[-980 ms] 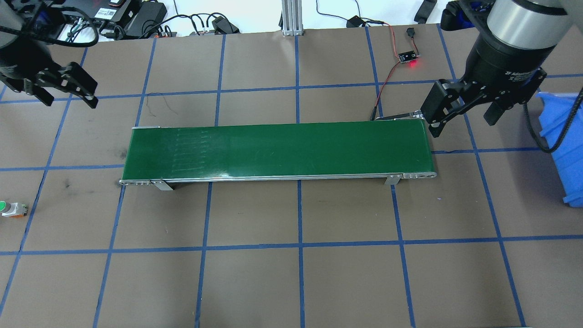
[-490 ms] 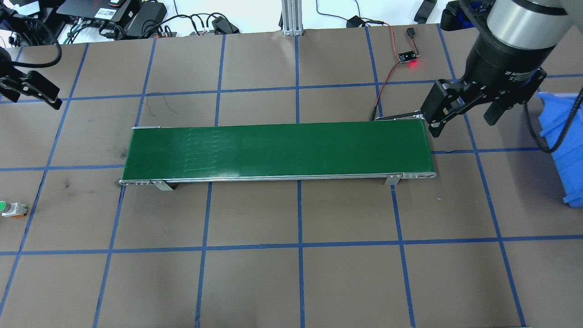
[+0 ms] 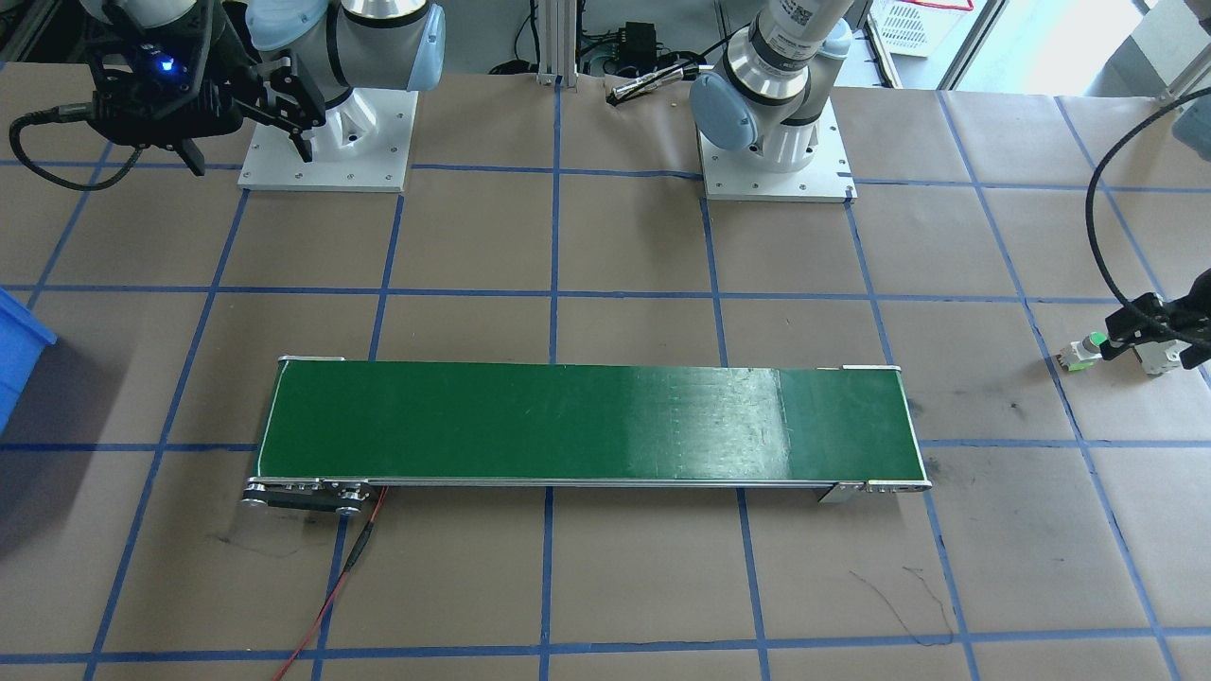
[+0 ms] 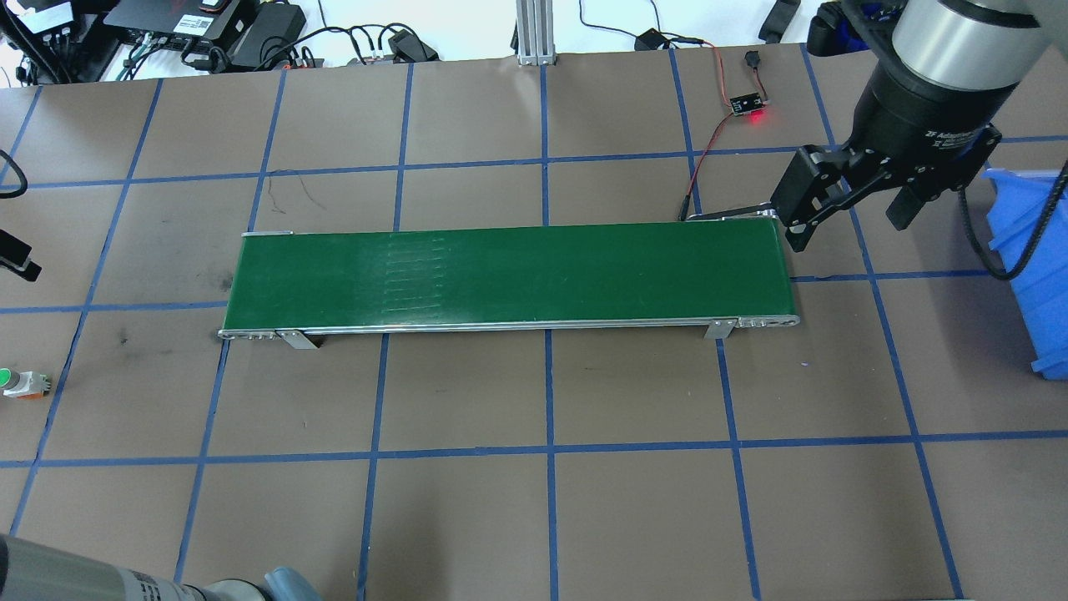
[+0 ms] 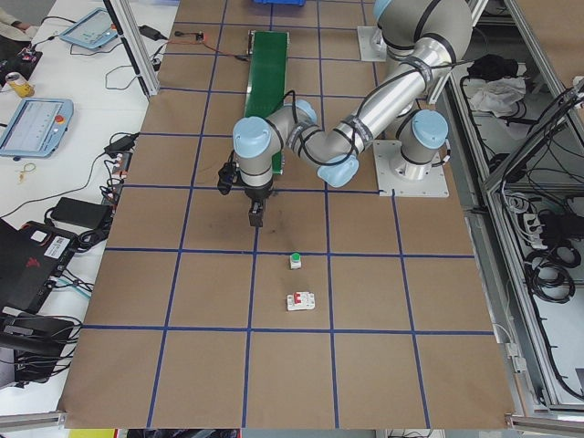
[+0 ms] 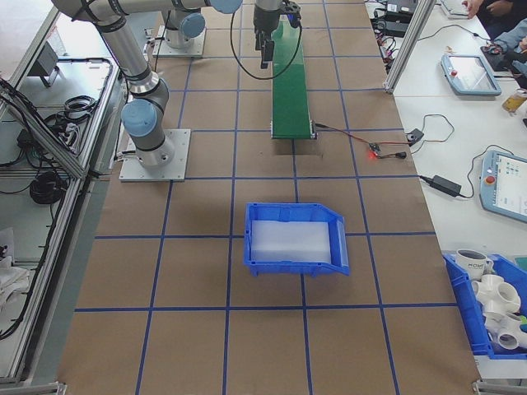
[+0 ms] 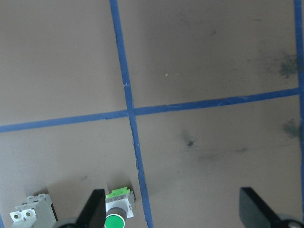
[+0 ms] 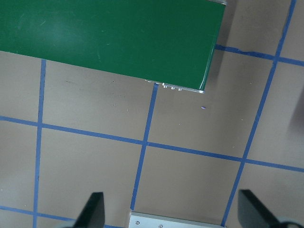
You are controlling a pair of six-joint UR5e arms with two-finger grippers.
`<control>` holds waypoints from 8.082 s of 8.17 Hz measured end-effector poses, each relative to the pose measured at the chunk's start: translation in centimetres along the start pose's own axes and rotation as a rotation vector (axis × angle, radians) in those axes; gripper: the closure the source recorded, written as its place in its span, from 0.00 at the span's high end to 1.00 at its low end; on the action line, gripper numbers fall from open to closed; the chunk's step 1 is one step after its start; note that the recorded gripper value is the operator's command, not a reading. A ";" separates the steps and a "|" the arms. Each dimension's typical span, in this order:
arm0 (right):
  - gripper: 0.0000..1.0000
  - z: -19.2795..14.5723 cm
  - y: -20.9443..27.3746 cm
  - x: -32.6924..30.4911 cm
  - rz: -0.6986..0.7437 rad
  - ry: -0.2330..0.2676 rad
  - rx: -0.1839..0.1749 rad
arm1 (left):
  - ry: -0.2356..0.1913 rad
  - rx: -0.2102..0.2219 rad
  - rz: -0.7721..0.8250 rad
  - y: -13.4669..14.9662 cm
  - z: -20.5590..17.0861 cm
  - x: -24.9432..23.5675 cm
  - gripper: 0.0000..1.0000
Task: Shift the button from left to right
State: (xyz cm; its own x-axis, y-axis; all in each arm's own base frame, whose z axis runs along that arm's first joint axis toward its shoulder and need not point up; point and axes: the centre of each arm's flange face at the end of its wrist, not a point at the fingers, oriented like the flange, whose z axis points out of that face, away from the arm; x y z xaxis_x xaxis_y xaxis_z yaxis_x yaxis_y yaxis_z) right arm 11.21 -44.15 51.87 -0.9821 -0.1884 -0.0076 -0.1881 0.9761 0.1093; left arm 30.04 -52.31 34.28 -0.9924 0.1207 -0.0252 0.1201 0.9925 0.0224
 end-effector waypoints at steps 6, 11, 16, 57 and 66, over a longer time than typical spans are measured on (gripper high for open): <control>1.00 0.0 0.0 0.0 0.000 0.000 0.000 | 0.064 -0.227 -0.097 3.4 11.7 -6.6 1.00; 1.00 0.0 0.0 0.0 0.000 0.000 0.000 | 0.086 -0.298 -0.120 5.3 15.2 -8.1 1.00; 1.00 0.0 0.0 0.0 0.000 0.000 0.000 | 0.061 -0.288 -0.140 6.6 17.3 -7.7 0.42; 1.00 3.1 -5.8 1.3 -0.025 -0.003 0.056 | 0.041 -0.095 -0.068 -2.3 -8.0 37.8 1.00; 0.99 15.9 -13.8 3.0 0.032 -0.007 0.051 | 0.006 -0.078 -0.083 -2.2 -9.2 37.2 1.00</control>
State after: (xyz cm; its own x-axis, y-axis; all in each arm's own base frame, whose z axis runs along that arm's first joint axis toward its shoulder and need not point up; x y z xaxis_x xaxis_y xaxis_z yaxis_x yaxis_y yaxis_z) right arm 10.61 -56.45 34.53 -0.9877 -0.1560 -0.0119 -0.1564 0.9859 0.0590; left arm -7.40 -50.23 42.50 -0.9990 0.0373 -0.0243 0.0348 0.9946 0.0980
